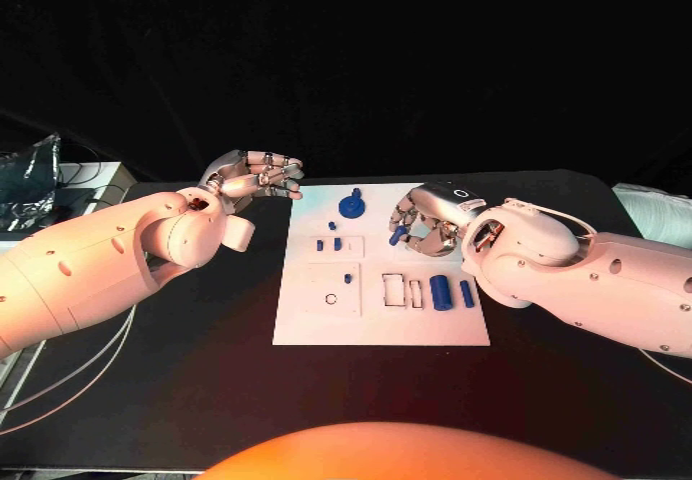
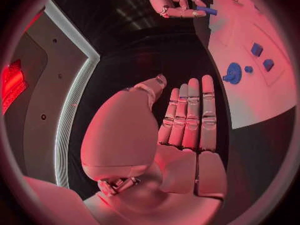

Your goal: Assemble the parts on the task board

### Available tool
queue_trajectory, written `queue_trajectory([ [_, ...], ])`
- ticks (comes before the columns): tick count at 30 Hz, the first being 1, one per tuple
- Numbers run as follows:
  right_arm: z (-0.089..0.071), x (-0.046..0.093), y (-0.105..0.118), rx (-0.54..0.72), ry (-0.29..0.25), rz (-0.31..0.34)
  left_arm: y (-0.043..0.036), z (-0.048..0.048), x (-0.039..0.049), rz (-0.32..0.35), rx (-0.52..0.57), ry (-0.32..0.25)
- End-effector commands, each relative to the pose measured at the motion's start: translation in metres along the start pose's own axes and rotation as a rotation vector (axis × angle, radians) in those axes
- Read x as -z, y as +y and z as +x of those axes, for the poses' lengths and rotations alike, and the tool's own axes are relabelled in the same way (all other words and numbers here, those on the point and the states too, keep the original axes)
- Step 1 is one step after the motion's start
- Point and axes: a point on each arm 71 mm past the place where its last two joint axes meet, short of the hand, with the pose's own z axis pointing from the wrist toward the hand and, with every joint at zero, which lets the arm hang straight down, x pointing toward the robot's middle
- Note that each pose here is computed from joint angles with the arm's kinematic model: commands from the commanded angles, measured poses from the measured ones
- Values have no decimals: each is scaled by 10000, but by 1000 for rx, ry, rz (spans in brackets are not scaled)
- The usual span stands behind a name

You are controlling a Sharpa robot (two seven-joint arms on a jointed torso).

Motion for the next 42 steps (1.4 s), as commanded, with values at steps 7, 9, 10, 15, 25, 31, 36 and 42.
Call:
queue_trajectory([
  [7, 194, -87, 543, 90, 6, -157, 8, 49, -30, 4, 16, 14],
  [9, 257, -117, 645, 97, 11, -182, 10, 54, -34, 3, 16, 15],
  [10, 288, -133, 696, 101, 14, -195, 11, 57, -36, 3, 17, 15],
  [15, 409, -179, 891, 109, 28, -242, 13, 81, -47, 3, 20, 21],
  [25, 538, -211, 1011, 118, 59, -268, 13, 79, -45, 2, 19, 21],
  [31, 635, -214, 1040, 123, 91, -275, 12, 86, -47, 2, 20, 22],
  [36, 698, -214, 1021, 145, 118, -269, 10, 86, -44, 3, 20, 22],
  [42, 747, -206, 1014, 157, 137, -266, 8, 79, -39, 3, 19, 21],
])
